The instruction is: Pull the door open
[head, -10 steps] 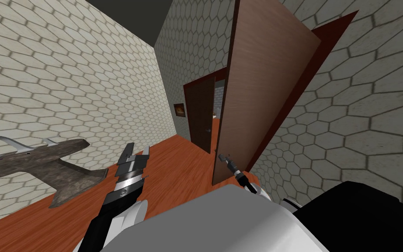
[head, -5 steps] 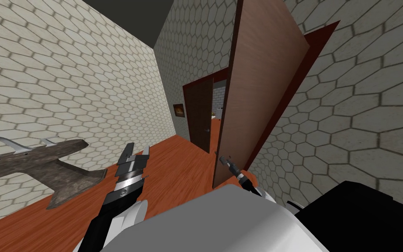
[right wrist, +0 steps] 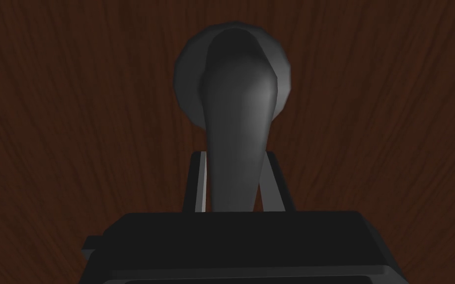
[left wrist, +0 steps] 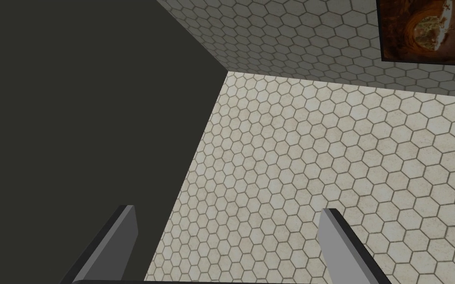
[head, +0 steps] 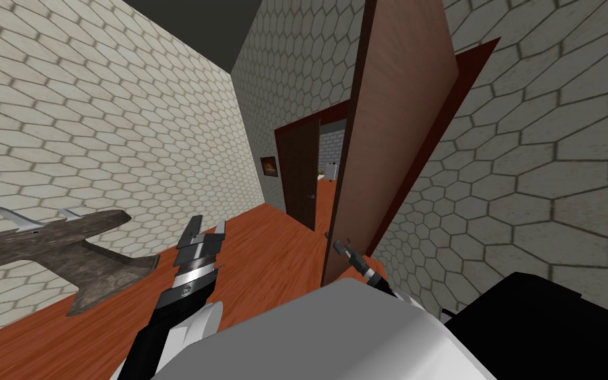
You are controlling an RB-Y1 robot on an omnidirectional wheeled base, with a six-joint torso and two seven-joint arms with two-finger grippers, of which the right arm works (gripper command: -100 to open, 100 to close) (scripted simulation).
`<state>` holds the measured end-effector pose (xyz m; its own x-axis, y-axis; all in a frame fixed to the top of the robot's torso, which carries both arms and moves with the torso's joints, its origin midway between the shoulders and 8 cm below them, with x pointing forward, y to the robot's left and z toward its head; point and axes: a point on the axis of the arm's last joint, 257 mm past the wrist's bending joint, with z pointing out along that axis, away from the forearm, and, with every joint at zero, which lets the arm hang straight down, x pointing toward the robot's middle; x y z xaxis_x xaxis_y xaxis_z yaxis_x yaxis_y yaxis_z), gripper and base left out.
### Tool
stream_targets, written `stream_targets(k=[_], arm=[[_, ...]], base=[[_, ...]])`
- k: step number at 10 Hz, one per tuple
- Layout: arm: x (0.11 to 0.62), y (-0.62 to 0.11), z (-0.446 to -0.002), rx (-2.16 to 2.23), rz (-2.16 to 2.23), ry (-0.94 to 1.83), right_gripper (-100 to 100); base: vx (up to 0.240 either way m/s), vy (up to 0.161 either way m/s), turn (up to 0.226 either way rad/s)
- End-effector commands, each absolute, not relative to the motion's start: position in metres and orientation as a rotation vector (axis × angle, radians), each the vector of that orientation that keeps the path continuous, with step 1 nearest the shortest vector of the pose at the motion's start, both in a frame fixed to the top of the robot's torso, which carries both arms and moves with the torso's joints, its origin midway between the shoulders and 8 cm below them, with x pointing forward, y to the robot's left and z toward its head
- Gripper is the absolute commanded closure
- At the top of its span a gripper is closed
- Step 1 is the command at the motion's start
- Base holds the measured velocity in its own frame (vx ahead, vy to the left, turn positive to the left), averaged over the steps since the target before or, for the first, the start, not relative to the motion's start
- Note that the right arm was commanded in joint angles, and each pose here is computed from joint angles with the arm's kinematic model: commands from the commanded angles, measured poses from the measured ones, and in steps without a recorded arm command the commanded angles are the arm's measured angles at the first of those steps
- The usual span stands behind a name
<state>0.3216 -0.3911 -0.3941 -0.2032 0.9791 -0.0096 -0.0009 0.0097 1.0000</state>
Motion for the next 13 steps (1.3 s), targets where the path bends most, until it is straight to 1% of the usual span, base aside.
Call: stream_targets(k=[1,3,9,10,13], arm=[[0.313,-0.387,-0.392,1.094,1.368,1.373,100],[0.313,-0.388,-0.393,1.095,1.366,1.373,100],[0.28,-0.389,-0.407,1.104,1.361,1.415,100],[0.279,-0.381,-0.4,1.074,1.399,1.407,100],[0.273,-0.38,-0.401,1.07,1.406,1.413,100]], base=[[-0.009,-0.035,-0.011],[-0.003,-0.011,-0.003],[-0.004,0.033,0.011],[-0.007,0.023,0.002],[-0.007,0.012,0.013]])
